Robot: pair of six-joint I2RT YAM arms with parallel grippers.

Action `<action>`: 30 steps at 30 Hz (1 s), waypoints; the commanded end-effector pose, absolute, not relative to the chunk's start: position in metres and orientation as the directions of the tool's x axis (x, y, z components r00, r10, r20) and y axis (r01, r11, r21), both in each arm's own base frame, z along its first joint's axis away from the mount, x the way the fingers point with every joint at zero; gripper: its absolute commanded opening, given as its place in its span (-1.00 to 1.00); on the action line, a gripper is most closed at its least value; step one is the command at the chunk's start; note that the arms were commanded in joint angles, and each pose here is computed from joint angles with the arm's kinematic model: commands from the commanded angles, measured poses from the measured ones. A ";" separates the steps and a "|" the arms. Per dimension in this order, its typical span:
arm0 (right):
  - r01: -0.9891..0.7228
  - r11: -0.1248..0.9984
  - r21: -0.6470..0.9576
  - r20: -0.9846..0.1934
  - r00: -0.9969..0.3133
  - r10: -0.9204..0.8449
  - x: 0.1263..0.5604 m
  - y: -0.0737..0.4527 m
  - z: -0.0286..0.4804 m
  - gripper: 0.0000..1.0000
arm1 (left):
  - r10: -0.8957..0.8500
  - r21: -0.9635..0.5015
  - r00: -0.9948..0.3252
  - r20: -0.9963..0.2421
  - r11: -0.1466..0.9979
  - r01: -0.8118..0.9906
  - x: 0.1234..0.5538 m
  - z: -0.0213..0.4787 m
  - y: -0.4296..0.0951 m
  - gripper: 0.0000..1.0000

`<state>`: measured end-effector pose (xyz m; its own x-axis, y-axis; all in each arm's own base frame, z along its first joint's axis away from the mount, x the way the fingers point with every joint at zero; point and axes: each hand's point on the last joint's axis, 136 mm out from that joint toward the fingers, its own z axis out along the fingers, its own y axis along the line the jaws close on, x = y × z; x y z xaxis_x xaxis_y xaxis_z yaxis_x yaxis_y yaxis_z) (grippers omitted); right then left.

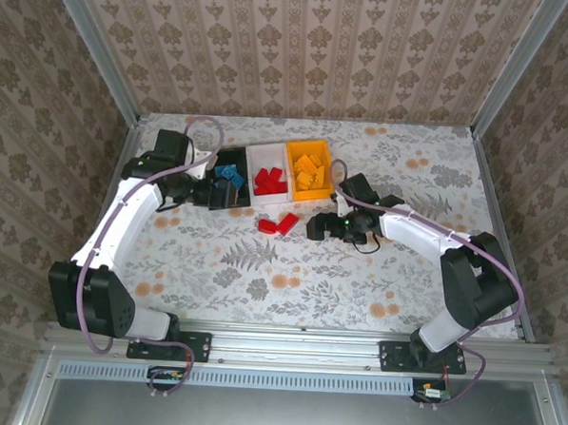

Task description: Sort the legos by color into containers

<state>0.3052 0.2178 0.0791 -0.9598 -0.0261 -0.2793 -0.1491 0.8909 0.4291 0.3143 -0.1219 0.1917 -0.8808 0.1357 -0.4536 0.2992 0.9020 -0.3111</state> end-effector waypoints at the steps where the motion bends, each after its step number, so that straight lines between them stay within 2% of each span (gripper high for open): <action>1: -0.149 0.901 0.408 -0.259 -0.965 -0.042 0.306 0.227 0.076 1.00 | 0.151 -0.310 -0.867 -0.475 0.893 0.325 0.315 0.190 -0.123 0.99; 10: -0.240 0.909 0.340 -0.244 -0.956 -0.161 0.314 0.264 0.070 1.00 | 0.149 -0.327 -0.877 -0.456 0.889 0.321 0.314 0.176 -0.125 1.00; 20: -0.186 0.954 0.236 -0.210 -0.968 -0.137 0.349 0.281 0.054 0.99 | 0.145 -0.343 -0.872 -0.467 0.879 0.330 0.313 0.176 -0.128 1.00; 30: -0.167 0.983 0.071 -0.201 -0.968 -0.150 0.377 0.294 0.030 0.89 | 0.139 -0.370 -0.878 -0.459 0.868 0.331 0.313 0.171 -0.131 1.00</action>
<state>0.3781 0.3065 0.0399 -0.9588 -0.1573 -0.2366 -0.2002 0.9650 0.1696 0.3146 -0.1296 0.1736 -0.8781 0.1349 -0.4591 0.3185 0.8809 -0.3502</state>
